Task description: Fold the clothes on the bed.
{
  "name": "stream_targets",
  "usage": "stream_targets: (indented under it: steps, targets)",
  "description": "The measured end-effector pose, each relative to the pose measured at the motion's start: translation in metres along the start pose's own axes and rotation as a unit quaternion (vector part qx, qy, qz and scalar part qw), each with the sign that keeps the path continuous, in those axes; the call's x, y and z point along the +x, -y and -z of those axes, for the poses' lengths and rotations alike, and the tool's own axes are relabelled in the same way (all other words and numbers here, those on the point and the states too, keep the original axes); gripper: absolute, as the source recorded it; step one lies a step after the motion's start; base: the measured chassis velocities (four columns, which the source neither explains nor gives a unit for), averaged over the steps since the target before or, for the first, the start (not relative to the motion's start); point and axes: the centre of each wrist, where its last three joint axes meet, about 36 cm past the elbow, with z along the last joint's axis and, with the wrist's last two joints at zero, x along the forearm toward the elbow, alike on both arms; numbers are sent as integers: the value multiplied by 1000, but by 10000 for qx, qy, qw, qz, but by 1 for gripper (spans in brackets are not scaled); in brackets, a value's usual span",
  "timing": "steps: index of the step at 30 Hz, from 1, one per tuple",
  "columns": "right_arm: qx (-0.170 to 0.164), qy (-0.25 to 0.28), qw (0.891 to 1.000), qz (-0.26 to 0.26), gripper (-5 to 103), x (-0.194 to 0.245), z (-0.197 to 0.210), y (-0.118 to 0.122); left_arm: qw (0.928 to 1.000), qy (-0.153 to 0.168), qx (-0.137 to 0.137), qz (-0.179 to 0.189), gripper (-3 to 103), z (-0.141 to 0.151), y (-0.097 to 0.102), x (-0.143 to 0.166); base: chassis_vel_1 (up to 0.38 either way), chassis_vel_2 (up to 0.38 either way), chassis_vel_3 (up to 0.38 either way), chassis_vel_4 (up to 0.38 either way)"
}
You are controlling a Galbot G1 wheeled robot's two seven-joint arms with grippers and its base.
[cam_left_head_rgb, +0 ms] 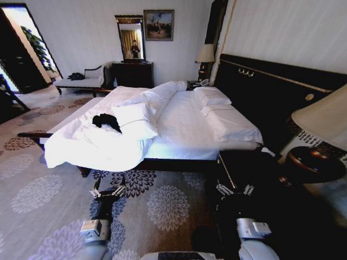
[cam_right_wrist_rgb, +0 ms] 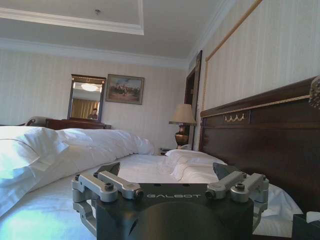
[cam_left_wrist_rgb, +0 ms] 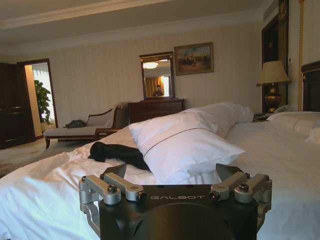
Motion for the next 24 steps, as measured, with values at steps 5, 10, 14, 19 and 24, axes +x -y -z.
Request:
stream_targets:
  steps: [5,10,14,19,24]
  targets:
    - [-28,-11,10000,-41,100,0,-1,-1,10000,-1,-4,-4,100,0,0,0,-121,110,124,-99]
    - [-20,-10,10000,-55,100,1,-1,-1,10000,-1,-3,-11,100,-1,0,0,-102,112,116,-114]
    - [-15,-8,10000,-60,100,1,-1,-1,10000,4,-1,-12,100,-1,0,0,-97,125,113,-109]
    - [-12,-9,10000,-76,100,1,-1,-1,10000,13,6,-10,100,-1,0,0,-126,117,119,-110]
    - [-9,-14,9999,-99,100,1,-2,-1,10000,20,18,-8,100,-1,0,0,-142,124,137,-115]
